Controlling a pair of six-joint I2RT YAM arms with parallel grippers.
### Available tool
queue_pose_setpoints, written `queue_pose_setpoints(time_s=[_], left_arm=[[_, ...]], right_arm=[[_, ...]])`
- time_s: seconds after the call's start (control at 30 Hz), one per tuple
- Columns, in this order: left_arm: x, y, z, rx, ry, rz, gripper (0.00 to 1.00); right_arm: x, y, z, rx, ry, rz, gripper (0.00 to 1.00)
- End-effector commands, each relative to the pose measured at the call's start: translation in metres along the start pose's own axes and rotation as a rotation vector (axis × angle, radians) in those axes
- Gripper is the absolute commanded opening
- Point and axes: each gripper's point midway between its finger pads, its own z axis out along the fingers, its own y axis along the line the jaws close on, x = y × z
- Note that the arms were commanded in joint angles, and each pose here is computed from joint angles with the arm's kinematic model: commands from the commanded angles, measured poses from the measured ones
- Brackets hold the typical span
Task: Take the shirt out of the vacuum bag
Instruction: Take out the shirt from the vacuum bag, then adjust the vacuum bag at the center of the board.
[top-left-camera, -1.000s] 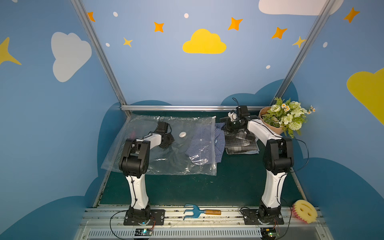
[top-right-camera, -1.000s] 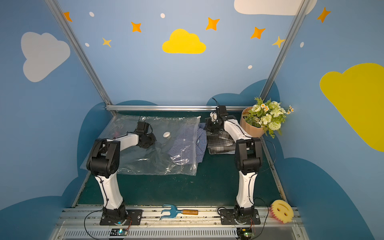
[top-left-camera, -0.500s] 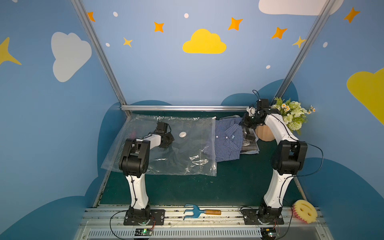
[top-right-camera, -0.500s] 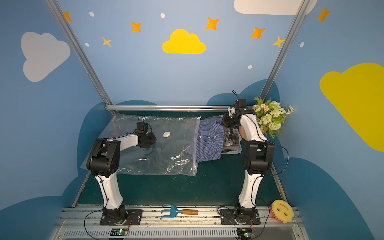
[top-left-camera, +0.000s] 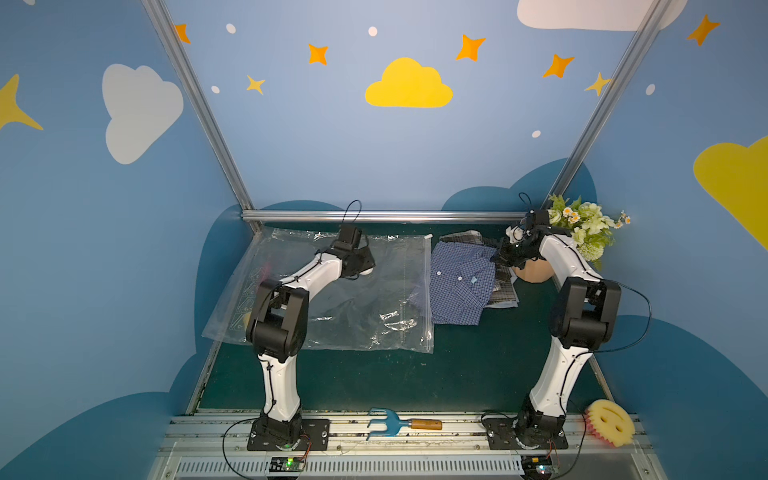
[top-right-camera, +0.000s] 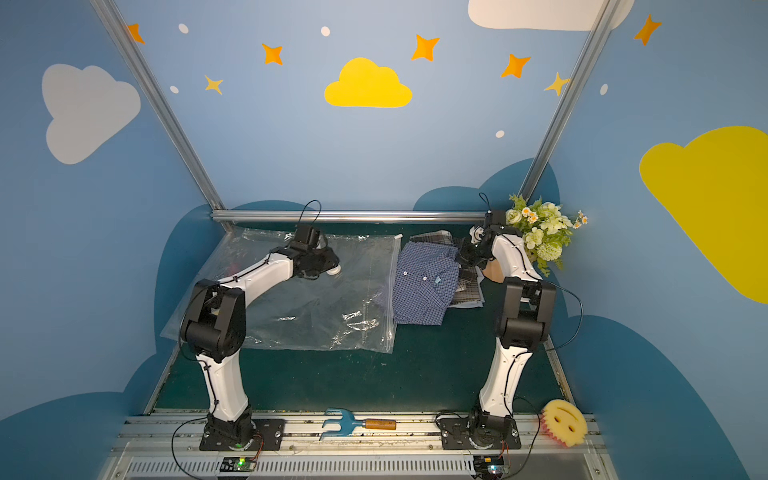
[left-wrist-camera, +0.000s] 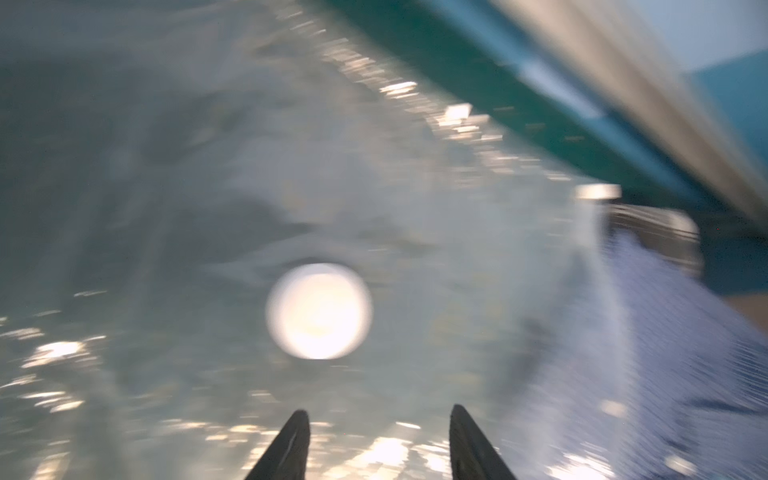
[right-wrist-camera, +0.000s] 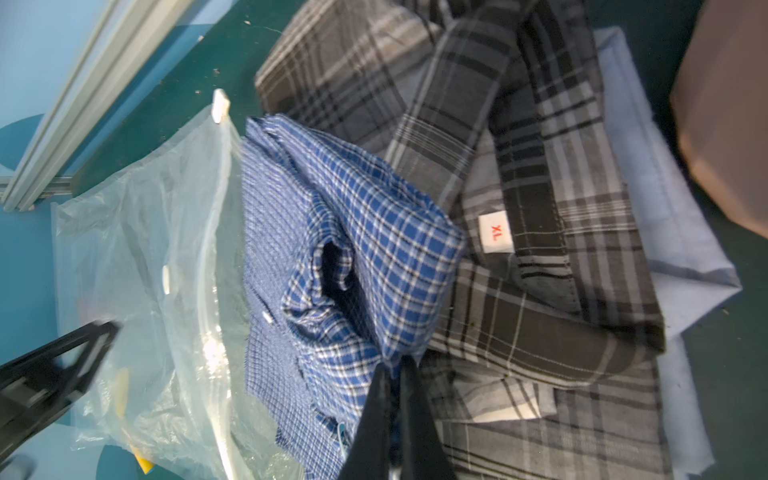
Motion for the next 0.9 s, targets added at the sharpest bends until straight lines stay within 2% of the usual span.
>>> queue_pose_setpoints(time_s=[0.0,0.03,0.17,0.23,0.33,0.53,0.87], left_arm=[[0.020,-0.085,-0.023,0.150,0.032,0.155,0.58],[0.031,-0.107,-0.021,0.215,0.069,0.177,0.58],[0.077,-0.163,0.000,0.329,0.184,0.231,0.58],[0.098,-0.180,0.012,0.352,0.232,0.261,0.58],[0.122,-0.188,0.037,0.351,0.292,0.255,0.57],[0.141,-0.160,0.080,0.282,0.352,0.180,0.55],[0.119,-0.094,0.084,0.155,0.298,0.099,0.53]], right_arm=[[-0.005,-0.015,0.006,-0.011,-0.020,0.049,0.00],[-0.004,-0.017,0.006,-0.011,-0.021,0.055,0.00],[-0.003,-0.020,0.008,-0.020,-0.025,0.065,0.00],[-0.002,-0.021,0.009,-0.023,-0.021,0.070,0.00],[-0.001,-0.022,0.010,-0.030,-0.020,0.075,0.00],[-0.001,-0.020,0.010,-0.045,-0.020,0.080,0.00],[-0.002,-0.023,0.012,-0.038,-0.021,0.091,0.00]])
